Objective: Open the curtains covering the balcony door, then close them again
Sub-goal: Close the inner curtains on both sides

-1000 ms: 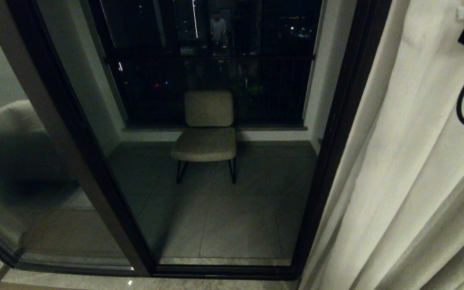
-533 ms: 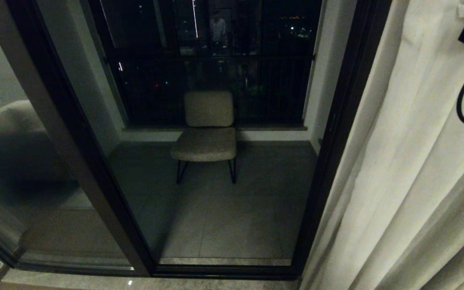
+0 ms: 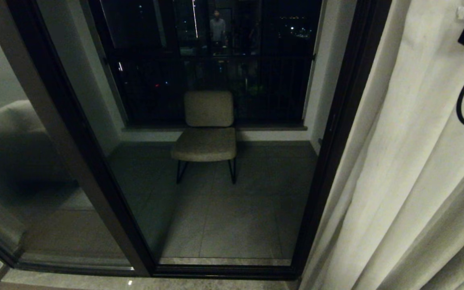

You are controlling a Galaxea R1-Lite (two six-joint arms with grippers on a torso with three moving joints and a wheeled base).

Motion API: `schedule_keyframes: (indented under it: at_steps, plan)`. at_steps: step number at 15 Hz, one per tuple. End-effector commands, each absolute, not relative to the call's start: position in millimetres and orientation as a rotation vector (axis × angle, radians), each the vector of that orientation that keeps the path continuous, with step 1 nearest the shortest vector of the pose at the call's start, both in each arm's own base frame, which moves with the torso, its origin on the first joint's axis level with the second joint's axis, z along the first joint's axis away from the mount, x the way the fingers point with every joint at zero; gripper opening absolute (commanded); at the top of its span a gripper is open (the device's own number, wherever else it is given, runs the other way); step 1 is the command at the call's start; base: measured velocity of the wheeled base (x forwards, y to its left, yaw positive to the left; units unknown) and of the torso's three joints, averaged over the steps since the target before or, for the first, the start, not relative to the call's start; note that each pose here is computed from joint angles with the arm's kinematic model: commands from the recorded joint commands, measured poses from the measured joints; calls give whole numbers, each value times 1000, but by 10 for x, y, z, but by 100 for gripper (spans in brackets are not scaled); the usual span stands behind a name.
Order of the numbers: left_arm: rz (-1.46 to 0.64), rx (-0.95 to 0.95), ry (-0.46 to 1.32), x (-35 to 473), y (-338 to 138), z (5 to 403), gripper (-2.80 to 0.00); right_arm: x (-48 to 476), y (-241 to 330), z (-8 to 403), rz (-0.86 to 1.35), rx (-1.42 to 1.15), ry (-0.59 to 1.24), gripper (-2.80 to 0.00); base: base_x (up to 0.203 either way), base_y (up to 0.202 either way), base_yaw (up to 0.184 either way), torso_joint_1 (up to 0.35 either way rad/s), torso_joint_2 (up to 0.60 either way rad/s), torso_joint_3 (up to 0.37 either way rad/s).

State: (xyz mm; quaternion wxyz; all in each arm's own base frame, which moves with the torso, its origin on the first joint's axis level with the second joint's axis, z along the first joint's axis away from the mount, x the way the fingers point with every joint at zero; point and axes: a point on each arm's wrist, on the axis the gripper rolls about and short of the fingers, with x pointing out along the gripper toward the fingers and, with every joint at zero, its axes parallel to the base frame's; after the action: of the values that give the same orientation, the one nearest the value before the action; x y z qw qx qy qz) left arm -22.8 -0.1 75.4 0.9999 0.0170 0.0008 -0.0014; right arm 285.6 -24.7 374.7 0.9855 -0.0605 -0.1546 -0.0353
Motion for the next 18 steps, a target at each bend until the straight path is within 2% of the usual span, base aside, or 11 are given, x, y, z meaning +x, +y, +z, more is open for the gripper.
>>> schedule_keyframes:
  at_steps: [1, 13, 18]
  plan:
    - [-3, 34, 1, -228, -1, 753, -280, 2848, -246, 3755, -71, -123, -315, -280, 0, 0, 0, 0, 0, 0]
    - [-3, 34, 1, -228, -1, 753, -280, 2864, -248, 3672, -70, -123, -286, -280, 0, 0, 0, 0, 0, 0]
    - [-3, 34, 1, -228, -1, 753, -280, 2866, -242, 3664, -68, -122, -283, -280, 2, 159, -3, -2, 1, 3]
